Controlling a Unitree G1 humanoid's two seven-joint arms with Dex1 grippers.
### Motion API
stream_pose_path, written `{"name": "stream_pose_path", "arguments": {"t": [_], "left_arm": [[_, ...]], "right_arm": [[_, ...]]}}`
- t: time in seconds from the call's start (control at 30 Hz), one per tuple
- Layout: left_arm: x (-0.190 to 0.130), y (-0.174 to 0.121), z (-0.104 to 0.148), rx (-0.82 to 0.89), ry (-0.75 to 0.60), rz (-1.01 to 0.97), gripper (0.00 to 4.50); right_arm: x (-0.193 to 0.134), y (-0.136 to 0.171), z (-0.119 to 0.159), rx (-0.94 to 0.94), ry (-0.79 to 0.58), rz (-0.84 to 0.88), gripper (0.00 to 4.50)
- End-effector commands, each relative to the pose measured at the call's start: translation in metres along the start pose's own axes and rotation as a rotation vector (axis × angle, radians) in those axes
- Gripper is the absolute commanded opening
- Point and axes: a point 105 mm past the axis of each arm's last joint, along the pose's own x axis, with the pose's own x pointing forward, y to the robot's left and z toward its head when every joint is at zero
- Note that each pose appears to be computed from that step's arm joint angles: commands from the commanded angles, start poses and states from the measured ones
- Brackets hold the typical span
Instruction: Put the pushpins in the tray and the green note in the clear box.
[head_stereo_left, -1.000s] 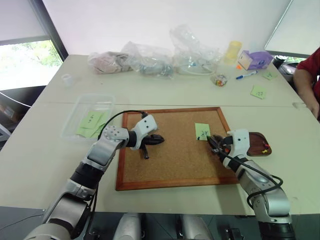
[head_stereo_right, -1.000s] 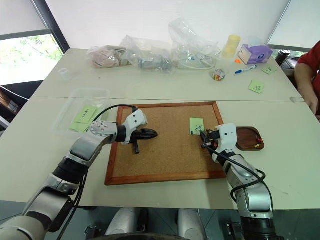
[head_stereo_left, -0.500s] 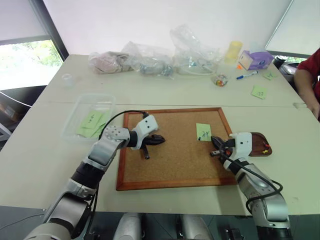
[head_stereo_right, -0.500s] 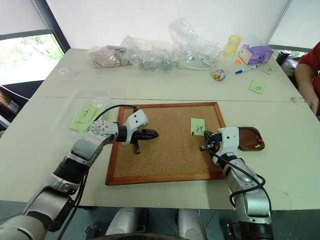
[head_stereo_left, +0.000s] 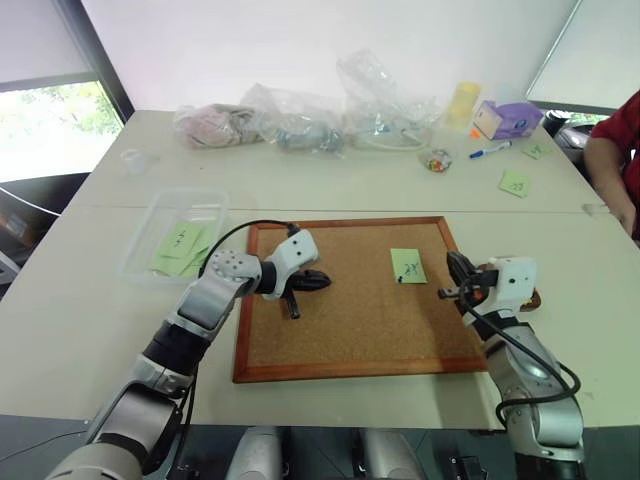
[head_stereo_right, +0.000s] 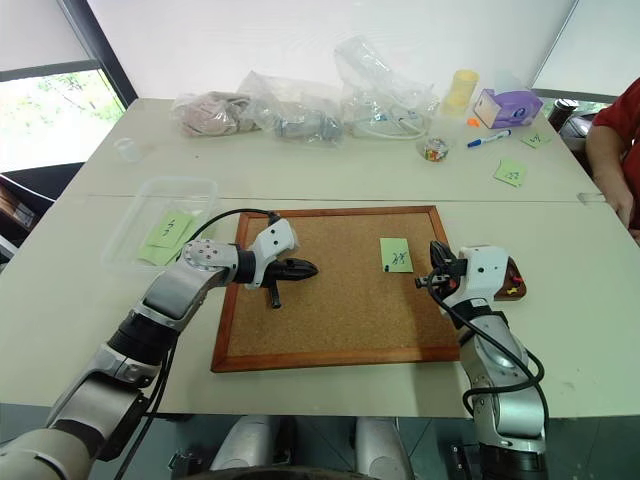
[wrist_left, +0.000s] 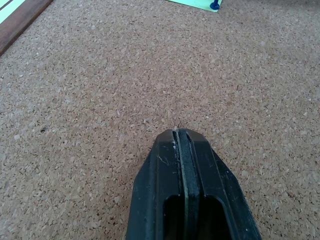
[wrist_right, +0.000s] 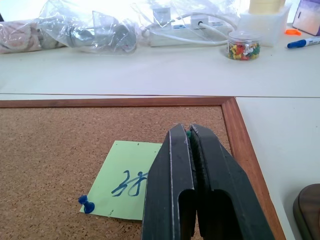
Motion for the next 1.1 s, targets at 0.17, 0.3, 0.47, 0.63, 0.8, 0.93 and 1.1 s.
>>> {"name": "stream_pose_path", "arguments": {"t": [0.17, 0.3, 0.47, 0.63, 0.8, 0.93, 1.1], "left_arm": [[0.002, -0.005, -0.016, -0.026, 0.055, -0.006, 0.0], [0.003, -0.006, -0.014, -0.021, 0.046, -0.013, 0.0], [0.004, -0.005, -0.013, -0.017, 0.04, -0.014, 0.0], [0.004, -0.004, -0.013, -0.017, 0.04, -0.004, 0.0], [0.004, -0.004, -0.012, -0.018, 0.036, 0.0, 0.0], [0.004, -0.003, -0.012, -0.019, 0.033, 0.004, 0.0], [0.004, -0.003, -0.011, -0.019, 0.029, 0.005, 0.0]], "right_arm": [[-0.018, -0.055, 0.023, -0.046, -0.08, -0.288, 0.02], [-0.024, -0.076, 0.006, -0.088, 0.013, -0.388, 0.02], [-0.023, -0.08, -0.002, -0.074, 0.055, -0.415, 0.02], [-0.023, -0.082, -0.009, -0.041, 0.1, -0.435, 0.02], [-0.024, -0.086, -0.011, -0.033, 0.122, -0.454, 1.92], [-0.024, -0.087, -0.01, -0.034, 0.123, -0.458, 3.97], [-0.025, -0.089, -0.002, -0.041, 0.084, -0.457, 4.45]]}}
